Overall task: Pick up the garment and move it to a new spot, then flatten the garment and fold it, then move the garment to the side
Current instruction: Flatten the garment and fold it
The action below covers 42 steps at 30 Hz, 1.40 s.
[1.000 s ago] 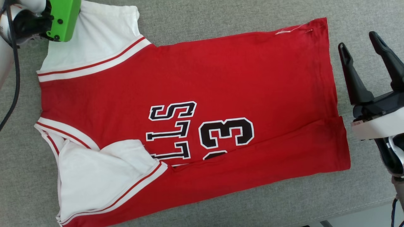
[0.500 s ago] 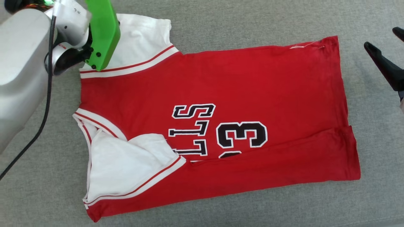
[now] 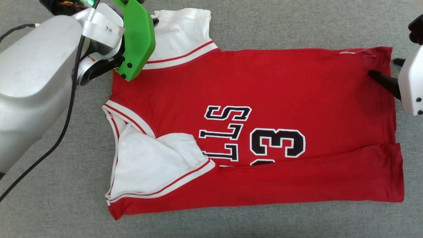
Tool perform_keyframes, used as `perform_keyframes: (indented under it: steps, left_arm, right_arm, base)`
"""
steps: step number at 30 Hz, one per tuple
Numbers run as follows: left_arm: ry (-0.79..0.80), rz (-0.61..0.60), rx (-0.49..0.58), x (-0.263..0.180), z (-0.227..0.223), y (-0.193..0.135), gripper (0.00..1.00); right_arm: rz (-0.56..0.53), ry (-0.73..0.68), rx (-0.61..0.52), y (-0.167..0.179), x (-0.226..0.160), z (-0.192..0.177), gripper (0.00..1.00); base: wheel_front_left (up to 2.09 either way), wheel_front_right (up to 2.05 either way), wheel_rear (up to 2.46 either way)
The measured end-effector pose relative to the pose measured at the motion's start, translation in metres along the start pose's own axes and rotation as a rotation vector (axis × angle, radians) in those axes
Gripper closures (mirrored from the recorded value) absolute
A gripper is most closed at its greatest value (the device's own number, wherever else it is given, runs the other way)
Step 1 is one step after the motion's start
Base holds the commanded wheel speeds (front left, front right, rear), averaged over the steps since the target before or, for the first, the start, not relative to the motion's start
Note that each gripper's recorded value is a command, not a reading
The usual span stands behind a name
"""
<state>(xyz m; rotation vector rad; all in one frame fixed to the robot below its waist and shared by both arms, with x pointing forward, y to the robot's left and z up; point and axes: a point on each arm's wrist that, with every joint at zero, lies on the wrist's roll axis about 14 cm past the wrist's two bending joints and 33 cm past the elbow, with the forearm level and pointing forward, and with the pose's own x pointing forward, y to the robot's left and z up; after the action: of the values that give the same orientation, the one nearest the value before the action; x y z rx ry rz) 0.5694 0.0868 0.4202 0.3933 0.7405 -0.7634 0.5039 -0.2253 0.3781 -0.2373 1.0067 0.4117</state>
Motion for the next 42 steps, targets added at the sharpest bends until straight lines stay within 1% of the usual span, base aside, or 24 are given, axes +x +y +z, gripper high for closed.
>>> perform_keyframes:
  steps: [3, 6, 7, 8, 12, 17, 26, 30, 35, 42]
  left_arm:
    - [-0.005, -0.001, -0.004, 0.000, -0.003, 0.000, 1.00]
    - [-0.001, 0.003, -0.007, 0.000, -0.007, 0.001, 1.00]
    - [-0.005, 0.004, -0.007, -0.001, -0.007, 0.002, 1.00]
    - [-0.006, 0.007, -0.006, -0.002, -0.007, 0.003, 1.00]
    - [-0.035, 0.024, -0.002, -0.007, -0.002, 0.006, 1.00]
    - [-0.088, 0.047, -0.007, -0.022, 0.005, 0.009, 1.00]
    - [-0.166, 0.071, -0.011, -0.062, 0.003, -0.011, 1.00]
    - [-0.188, 0.082, -0.043, -0.082, -0.005, -0.024, 1.00]
    - [-0.212, 0.112, -0.082, -0.106, -0.022, -0.039, 1.00]
    - [-0.206, 0.118, -0.146, -0.128, -0.056, -0.073, 1.00]
  right_arm:
    - [-0.011, 0.039, 0.006, -0.004, 0.016, -0.008, 0.00]
    - [0.003, 0.057, 0.015, 0.000, 0.025, -0.012, 0.00]
    - [0.008, 0.061, 0.015, 0.000, 0.025, -0.013, 0.32]
    - [0.011, 0.058, 0.013, 0.001, 0.025, -0.013, 1.00]
    - [0.012, 0.000, 0.012, 0.002, 0.021, -0.007, 1.00]
    - [0.017, -0.120, 0.015, 0.007, 0.008, 0.008, 1.00]
    - [0.006, -0.298, 0.003, 0.014, -0.034, 0.017, 1.00]
    - [0.010, -0.338, 0.008, 0.020, -0.050, 0.011, 1.00]
    - [0.021, -0.353, 0.017, 0.030, -0.063, -0.003, 1.00]
    - [0.046, -0.354, 0.040, 0.047, -0.076, -0.027, 1.00]
  base:
    - [0.00, 0.00, 0.00]
    - [0.00, 0.00, 0.00]
    - [0.00, 0.00, 0.00]
    - [0.00, 0.00, 0.00]
    - [0.00, 0.00, 0.00]
    - [0.00, 0.00, 0.00]
    - [0.00, 0.00, 0.00]
    - [0.00, 0.00, 0.00]
    - [0.00, 0.00, 0.00]
    - [0.00, 0.00, 0.00]
